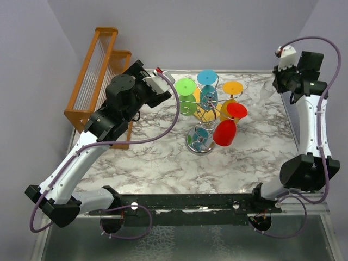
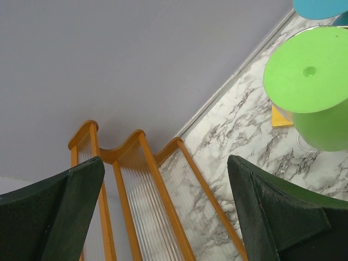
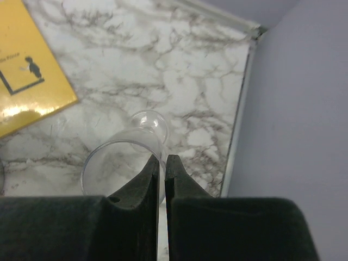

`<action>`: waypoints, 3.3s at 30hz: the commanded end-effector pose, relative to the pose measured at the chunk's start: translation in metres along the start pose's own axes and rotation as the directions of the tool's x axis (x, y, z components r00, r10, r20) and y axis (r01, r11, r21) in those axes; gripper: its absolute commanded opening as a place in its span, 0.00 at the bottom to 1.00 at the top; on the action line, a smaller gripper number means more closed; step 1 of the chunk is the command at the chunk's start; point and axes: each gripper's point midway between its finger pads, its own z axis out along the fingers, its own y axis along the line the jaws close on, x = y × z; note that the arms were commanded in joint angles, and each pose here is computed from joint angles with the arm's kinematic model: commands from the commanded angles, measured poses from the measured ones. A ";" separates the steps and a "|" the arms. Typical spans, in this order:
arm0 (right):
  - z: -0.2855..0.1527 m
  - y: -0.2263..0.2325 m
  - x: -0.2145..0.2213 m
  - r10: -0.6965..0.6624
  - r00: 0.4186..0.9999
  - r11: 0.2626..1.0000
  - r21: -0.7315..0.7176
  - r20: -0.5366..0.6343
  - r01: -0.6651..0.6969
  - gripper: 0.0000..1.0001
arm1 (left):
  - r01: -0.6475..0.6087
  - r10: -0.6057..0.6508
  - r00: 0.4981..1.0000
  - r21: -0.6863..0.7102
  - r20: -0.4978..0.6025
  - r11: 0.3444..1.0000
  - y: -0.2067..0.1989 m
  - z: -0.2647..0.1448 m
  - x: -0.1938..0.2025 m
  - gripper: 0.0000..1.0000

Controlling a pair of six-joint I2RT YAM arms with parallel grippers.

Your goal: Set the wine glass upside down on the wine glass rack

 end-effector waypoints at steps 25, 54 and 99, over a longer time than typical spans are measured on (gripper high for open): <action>-0.196 0.144 -0.244 0.170 0.678 0.866 -0.437 0.715 0.243 0.01 | 0.576 -0.606 0.792 0.232 0.081 0.784 -0.016 0.016 -0.078 0.98; -0.244 0.188 -0.228 0.281 0.647 0.706 -0.609 0.709 0.362 0.01 | 0.842 -0.882 0.448 0.401 -0.149 0.360 -0.047 0.029 -0.084 0.44; -0.241 0.192 -0.212 0.218 0.639 0.713 -0.567 0.738 0.412 0.45 | 0.804 -0.868 0.497 0.385 -0.015 0.454 0.001 0.005 -0.082 0.00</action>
